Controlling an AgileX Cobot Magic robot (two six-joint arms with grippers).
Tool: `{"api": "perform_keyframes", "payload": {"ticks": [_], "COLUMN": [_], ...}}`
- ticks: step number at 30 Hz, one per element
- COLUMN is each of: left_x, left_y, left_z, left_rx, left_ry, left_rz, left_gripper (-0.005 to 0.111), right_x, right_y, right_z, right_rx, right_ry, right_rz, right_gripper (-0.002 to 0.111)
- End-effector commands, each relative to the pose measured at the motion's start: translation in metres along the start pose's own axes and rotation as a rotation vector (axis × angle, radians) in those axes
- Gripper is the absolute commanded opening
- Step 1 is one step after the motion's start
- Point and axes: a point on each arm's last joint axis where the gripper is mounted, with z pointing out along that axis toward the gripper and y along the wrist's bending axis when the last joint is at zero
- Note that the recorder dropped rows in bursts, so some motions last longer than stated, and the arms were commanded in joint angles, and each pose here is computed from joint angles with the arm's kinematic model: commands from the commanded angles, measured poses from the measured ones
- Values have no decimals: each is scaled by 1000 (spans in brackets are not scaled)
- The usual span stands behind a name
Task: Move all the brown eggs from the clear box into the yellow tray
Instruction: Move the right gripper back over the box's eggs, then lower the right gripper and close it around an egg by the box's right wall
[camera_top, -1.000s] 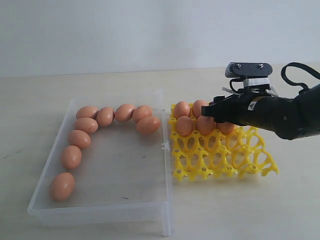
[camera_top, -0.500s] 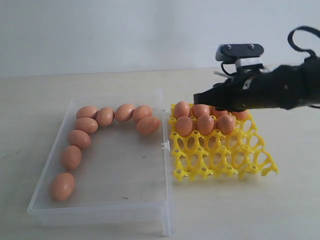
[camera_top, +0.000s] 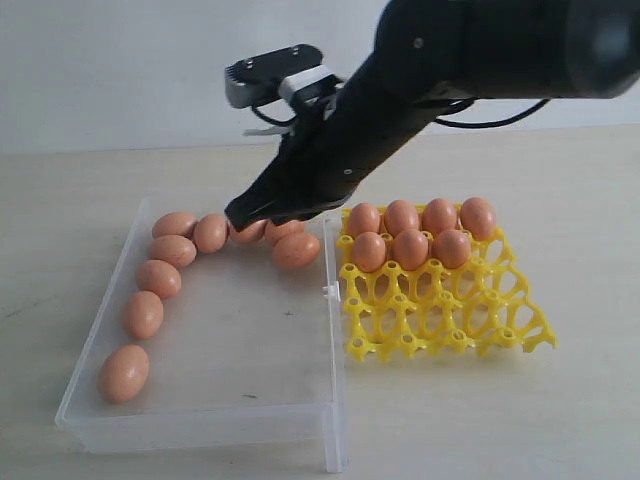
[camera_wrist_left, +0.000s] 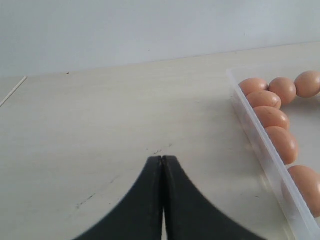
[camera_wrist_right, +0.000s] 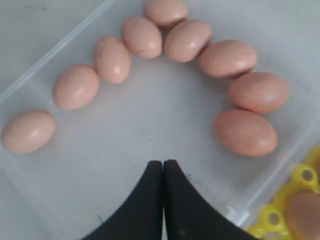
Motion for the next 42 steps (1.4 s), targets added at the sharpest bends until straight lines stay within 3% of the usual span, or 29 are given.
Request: {"api": "perform_keyframes", "payload": {"ticks": [1,4,7,9,15,20,33,42], "left_x": [-3,-3,-3,-3,-3,-3,-3,-3], "left_y": [0,0,0,0,0,0,0,0], "left_z": [-1,-1,-1,-1,-1,-1,-1,-1], "left_rx": [-1,-1,-1,-1,-1,-1,-1,-1], "left_ry": [-23,-23,-23,-23,-23,-23,-23,-23], "left_rz": [-8,-8,-8,-8,-8,-8,-8,-8], "left_gripper": [0,0,0,0,0,0,0,0], "right_x": [-14,-22,-37,-43,-36,-26,-21,-10], "right_y": [11,10,3,-1,-26,-38,-50,-49], "right_z": [24,38,56,65,93,108,118,118], "right_rx": [-46,-45,-9,2,83,143,250,262], "right_ry": [66,80,25,-28,-11,19,8,129], "right_rz": [22,87,145,221,401,459,373,383], "right_gripper": [9,24,46,49,49,49,49,49]}}
